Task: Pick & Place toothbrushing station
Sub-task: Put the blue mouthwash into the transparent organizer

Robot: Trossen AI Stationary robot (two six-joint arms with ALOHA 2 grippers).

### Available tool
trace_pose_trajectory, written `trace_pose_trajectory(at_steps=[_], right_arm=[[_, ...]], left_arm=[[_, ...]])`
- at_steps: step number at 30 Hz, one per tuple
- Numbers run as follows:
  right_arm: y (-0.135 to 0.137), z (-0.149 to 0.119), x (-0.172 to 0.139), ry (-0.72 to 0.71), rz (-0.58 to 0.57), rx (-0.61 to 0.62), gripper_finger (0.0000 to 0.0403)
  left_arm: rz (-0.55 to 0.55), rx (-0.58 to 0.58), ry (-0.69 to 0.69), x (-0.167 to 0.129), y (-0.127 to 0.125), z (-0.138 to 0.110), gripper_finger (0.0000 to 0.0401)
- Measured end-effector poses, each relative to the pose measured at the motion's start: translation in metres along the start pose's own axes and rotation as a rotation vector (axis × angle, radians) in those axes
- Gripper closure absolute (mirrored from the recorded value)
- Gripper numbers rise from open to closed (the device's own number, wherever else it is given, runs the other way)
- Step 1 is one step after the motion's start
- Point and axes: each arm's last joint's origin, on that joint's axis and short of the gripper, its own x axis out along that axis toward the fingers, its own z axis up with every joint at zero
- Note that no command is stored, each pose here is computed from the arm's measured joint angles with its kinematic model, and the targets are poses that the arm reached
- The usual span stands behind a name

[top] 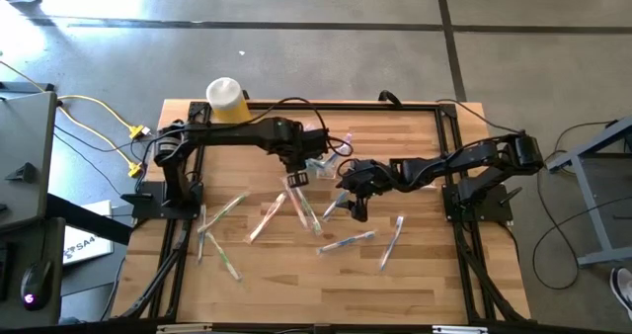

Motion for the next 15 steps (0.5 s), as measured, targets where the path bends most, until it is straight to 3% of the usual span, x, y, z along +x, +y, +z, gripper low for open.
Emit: trace_pose_trajectory(at_steps=[5,15], right_arm=[[0.0,0.0,0.0,0.0,0.0,0.0,0.0121],[0.0,0.0,0.0,0.004,0.0,0.0,0.0118]], left_arm=[[0.035,-0.005,0.006,0.001,0.004,0.0,0.0319],[-0.02,0.005,0.047,0.015,0.008,0.003,0.0319]])
